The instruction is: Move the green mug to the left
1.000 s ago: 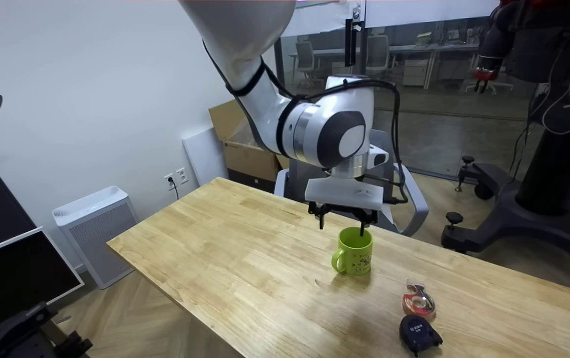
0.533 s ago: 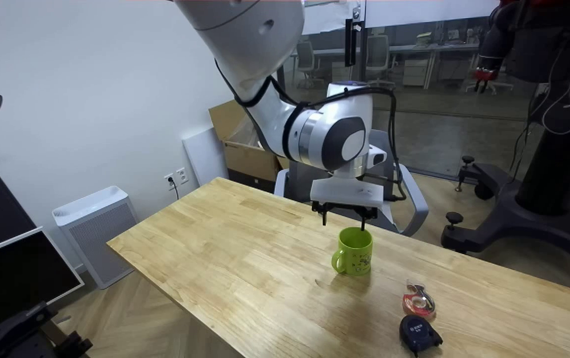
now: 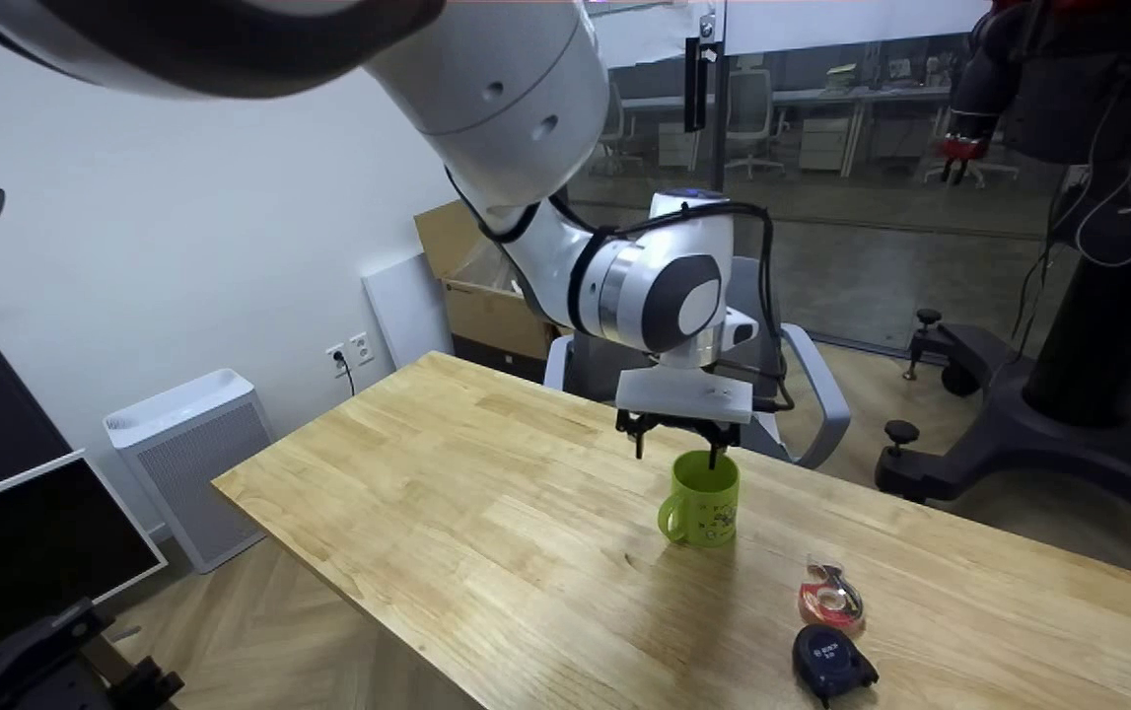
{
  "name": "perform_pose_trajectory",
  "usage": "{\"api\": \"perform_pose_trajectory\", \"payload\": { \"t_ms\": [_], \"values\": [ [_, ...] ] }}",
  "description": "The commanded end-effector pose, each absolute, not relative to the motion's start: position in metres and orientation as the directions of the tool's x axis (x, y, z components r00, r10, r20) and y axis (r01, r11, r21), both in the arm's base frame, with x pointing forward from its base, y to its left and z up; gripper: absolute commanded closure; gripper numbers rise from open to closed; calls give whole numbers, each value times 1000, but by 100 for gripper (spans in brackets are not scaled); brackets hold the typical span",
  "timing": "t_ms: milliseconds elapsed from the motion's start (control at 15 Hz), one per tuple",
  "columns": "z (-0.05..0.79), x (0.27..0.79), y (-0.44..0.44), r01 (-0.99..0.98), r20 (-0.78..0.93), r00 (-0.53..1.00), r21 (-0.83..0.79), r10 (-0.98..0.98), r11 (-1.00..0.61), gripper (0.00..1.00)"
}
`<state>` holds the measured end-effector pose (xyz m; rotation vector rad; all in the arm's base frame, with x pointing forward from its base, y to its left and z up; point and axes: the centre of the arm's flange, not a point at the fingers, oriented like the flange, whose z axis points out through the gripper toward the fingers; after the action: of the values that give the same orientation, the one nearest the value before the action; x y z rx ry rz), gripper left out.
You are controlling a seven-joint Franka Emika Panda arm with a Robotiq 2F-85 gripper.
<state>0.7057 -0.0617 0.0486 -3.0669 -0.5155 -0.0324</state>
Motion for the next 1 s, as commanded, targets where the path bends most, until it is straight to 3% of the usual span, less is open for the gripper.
{"api": "perform_pose_trajectory", "payload": {
  "t_ms": [0,67,133,267,867,933],
  "values": [
    [34,727,-54,315,-7,949,-12,315,-949,0],
    [31,727,-53,317,-16,948,-12,317,-948,0],
    [28,728,-52,320,-20,947,-11,320,-947,25],
    [25,729,-51,319,-28,947,-5,319,-948,33],
    [12,733,-54,292,-100,952,20,289,-956,97],
    [15,735,-54,285,-107,954,25,281,-958,99]
  ]
}}
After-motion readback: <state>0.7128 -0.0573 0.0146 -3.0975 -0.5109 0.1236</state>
